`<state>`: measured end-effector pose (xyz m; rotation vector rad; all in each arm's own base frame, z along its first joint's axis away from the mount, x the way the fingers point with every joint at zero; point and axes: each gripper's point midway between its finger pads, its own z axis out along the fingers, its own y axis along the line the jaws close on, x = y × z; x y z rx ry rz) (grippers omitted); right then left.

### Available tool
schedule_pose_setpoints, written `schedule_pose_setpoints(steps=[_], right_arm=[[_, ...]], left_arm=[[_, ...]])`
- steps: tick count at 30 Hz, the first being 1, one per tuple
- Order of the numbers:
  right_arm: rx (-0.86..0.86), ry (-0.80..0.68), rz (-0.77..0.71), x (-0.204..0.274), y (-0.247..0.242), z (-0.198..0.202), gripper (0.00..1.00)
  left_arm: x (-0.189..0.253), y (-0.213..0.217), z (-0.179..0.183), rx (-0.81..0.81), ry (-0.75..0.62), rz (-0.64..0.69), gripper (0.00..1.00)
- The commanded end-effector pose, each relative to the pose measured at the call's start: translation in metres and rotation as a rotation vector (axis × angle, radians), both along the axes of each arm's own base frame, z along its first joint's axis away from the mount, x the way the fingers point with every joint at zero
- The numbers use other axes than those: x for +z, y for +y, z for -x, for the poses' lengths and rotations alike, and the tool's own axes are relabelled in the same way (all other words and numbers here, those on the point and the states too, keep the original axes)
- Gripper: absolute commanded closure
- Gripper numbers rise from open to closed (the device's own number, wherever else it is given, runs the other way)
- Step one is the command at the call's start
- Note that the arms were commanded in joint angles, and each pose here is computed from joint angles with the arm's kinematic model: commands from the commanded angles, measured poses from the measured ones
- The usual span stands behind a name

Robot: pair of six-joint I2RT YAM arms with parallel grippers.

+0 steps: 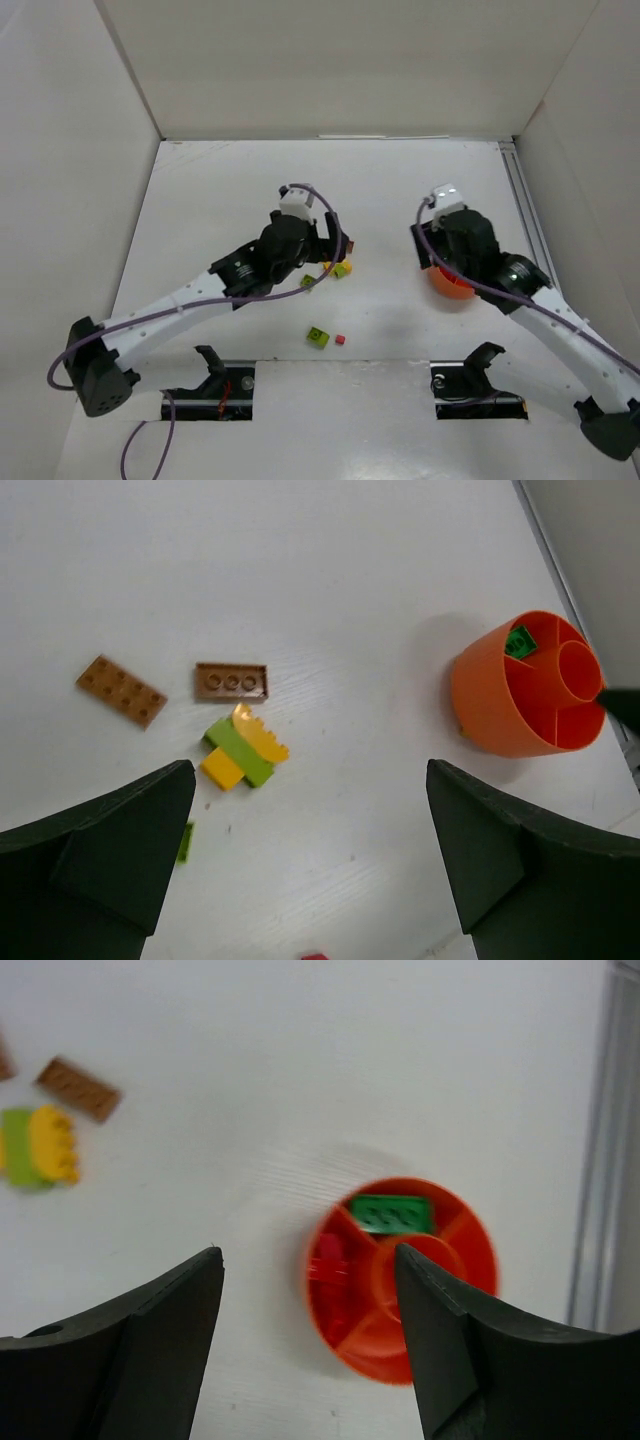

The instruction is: Sort the legos into containers by color

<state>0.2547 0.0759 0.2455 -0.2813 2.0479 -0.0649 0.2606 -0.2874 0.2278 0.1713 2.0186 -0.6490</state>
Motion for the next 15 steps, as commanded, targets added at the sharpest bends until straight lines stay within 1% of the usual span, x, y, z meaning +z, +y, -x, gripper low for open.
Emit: schedule_pose_setpoints(steps=[1, 2, 3, 4, 5, 6, 8, 10, 12, 15], right_arm=[[0.349, 0.006, 0.005, -0.015, 0.087, 0.002, 0.26], [0.408, 0.024, 0.017, -0.022, 0.106, 0.009, 0.26], [0.510, 0.044, 0.040, -0.032, 0.134, 0.027, 0.26], [0.561, 0.065, 0.068, -0.045, 0.153, 0.030, 0.26], [0.638, 0.084, 0.074, -0.055, 0.170, 0.041, 0.26], [0.749, 0.100, 0.096, -0.069, 0.190, 0.061, 0.26], [0.886, 0.098, 0.140, -0.087, 0.217, 0.079, 0.25], [0.972, 0.108, 0.156, -0.100, 0.233, 0.100, 0.25], [1.022, 0.148, 0.154, -0.118, 0.246, 0.108, 0.25], [1.042, 0.197, 0.153, -0.140, 0.256, 0.114, 0.27]], left_arm=[[-0.027, 0.056, 0.014, 0.228, 0.109, -0.022, 0.00], [-0.039, 0.065, 0.022, 0.242, 0.140, -0.033, 0.00], [-0.047, 0.076, 0.028, 0.265, 0.164, -0.051, 0.00], [-0.049, 0.082, 0.031, 0.292, 0.183, -0.027, 0.00], [-0.051, 0.090, 0.037, 0.299, 0.187, -0.013, 0.00], [-0.056, 0.096, 0.043, 0.307, 0.204, -0.023, 0.00], [-0.053, 0.103, 0.050, 0.321, 0.210, 0.014, 0.00], [-0.056, 0.109, 0.054, 0.326, 0.217, 0.017, 0.00], [-0.060, 0.114, 0.058, 0.331, 0.218, 0.033, 0.00], [-0.063, 0.116, 0.061, 0.347, 0.235, 0.049, 0.00]])
